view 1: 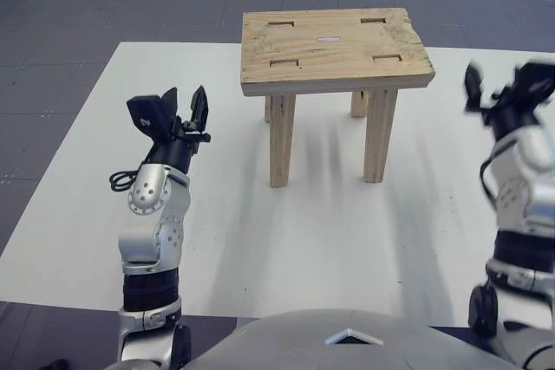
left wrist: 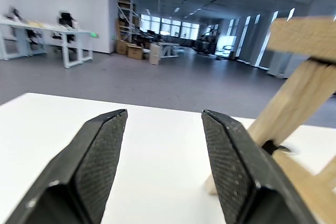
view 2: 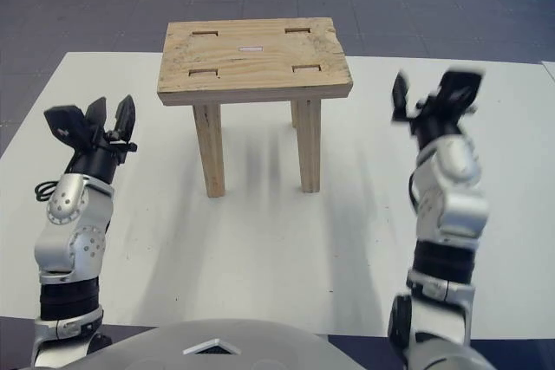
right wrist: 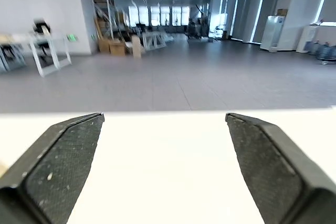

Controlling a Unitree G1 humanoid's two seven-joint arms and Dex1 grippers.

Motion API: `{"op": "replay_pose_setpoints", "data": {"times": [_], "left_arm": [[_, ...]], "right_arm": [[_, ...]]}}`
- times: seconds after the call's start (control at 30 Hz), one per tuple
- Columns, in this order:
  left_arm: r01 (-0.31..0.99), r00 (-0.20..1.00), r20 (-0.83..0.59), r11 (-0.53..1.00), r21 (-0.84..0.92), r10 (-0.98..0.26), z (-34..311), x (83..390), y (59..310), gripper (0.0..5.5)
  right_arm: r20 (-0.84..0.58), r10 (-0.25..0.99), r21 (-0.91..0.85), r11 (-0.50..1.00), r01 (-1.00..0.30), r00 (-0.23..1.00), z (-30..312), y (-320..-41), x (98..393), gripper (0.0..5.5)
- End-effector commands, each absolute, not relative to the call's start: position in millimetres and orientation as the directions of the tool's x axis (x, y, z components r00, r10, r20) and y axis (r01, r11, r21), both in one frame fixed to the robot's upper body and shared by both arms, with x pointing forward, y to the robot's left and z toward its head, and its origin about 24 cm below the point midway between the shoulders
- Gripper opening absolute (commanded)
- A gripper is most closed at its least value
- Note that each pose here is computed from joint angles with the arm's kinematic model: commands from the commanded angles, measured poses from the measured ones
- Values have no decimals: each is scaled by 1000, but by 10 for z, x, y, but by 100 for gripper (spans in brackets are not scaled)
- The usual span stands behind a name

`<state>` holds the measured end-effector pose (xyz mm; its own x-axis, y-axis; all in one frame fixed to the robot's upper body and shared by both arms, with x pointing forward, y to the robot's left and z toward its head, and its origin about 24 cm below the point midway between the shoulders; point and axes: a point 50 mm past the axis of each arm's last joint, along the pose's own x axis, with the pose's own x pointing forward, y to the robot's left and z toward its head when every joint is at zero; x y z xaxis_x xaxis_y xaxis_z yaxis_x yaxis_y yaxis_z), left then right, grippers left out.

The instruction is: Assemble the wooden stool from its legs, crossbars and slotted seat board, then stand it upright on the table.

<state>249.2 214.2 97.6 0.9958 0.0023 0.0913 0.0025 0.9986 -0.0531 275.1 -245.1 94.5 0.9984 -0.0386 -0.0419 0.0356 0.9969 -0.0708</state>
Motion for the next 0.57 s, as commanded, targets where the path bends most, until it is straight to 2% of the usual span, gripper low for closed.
{"op": "replay_pose_setpoints", "data": {"times": [0.03, 0.27, 0.57], "left_arm": [[-5, 995, 100, 1000, 12, 4, 836, 2473, 2125, 264], [46, 992, 117, 997, -62, -39, 816, 2497, 1985, 264], [59, 991, 121, 996, -66, -51, 812, 2459, 1876, 264]], "right_arm": [[-34, 63, -110, 992, -66, 997, 744, -2206, 2587, 427], [-2, 65, -72, 995, -65, 998, 714, -1981, 2505, 427], [21, 55, -121, 991, -52, 998, 760, -1959, 2523, 427]]}}
